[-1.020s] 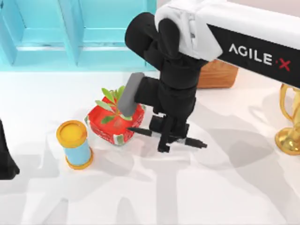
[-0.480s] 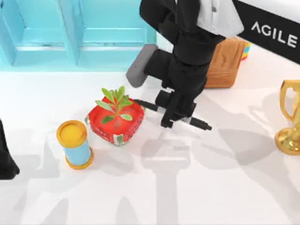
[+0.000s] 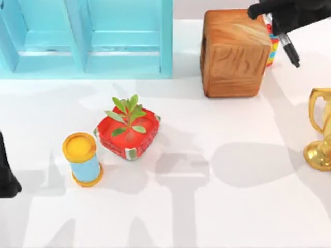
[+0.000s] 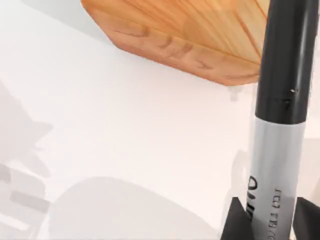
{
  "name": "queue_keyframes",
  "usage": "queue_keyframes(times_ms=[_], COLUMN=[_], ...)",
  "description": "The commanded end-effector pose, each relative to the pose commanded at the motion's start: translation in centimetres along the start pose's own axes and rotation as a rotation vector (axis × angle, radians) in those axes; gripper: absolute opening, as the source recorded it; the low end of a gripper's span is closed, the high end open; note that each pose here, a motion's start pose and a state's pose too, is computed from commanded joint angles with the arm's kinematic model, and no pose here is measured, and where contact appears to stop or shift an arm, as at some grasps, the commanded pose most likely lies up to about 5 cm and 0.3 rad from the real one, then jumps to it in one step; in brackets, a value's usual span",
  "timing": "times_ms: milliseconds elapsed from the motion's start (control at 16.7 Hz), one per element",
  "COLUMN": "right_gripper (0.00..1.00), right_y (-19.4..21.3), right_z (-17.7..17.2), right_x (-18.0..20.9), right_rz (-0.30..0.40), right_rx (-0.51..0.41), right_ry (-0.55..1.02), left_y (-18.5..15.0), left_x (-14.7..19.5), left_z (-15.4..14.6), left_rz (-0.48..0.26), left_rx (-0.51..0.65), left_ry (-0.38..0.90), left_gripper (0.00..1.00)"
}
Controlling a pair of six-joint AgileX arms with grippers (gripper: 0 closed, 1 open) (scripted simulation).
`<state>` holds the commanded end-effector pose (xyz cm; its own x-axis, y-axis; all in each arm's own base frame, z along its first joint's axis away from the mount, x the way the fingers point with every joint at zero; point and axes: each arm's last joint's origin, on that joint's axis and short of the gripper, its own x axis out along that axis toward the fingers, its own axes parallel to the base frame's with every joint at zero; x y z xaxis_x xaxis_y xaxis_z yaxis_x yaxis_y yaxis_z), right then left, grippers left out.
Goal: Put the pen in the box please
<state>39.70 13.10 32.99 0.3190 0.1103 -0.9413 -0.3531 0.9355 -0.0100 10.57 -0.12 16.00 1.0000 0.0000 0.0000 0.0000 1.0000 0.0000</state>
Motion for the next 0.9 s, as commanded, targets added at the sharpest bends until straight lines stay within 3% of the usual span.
queue_keyframes(times_ms=[240,600,780,900], right_gripper=[0.0,0.0,0.0,0.0], right_y=[-9.9,-21.8,-25.4,-26.7], right_z=[-1.8,-9.0,-13.3,-15.7], right_x=[-1.7,-0.4,1.3,2.2], right_rz=[-0.121,-0.297,-0.381,-0.427], right_rx=[0.537,1.317,1.625,1.774], right_ry=[-0.017,0.108,0.221,0.287], left_y=[0.0,0.0,0.0,0.0], left_x=[0.0,0.0,0.0,0.0], left_z=[0.0,0.0,0.0,0.0], left_rz=[0.0,0.0,0.0,0.0], left_rx=[0.0,0.0,0.0,0.0], left_ry=[0.0,0.0,0.0,0.0], left_gripper=[1.0,1.0,1.0,1.0])
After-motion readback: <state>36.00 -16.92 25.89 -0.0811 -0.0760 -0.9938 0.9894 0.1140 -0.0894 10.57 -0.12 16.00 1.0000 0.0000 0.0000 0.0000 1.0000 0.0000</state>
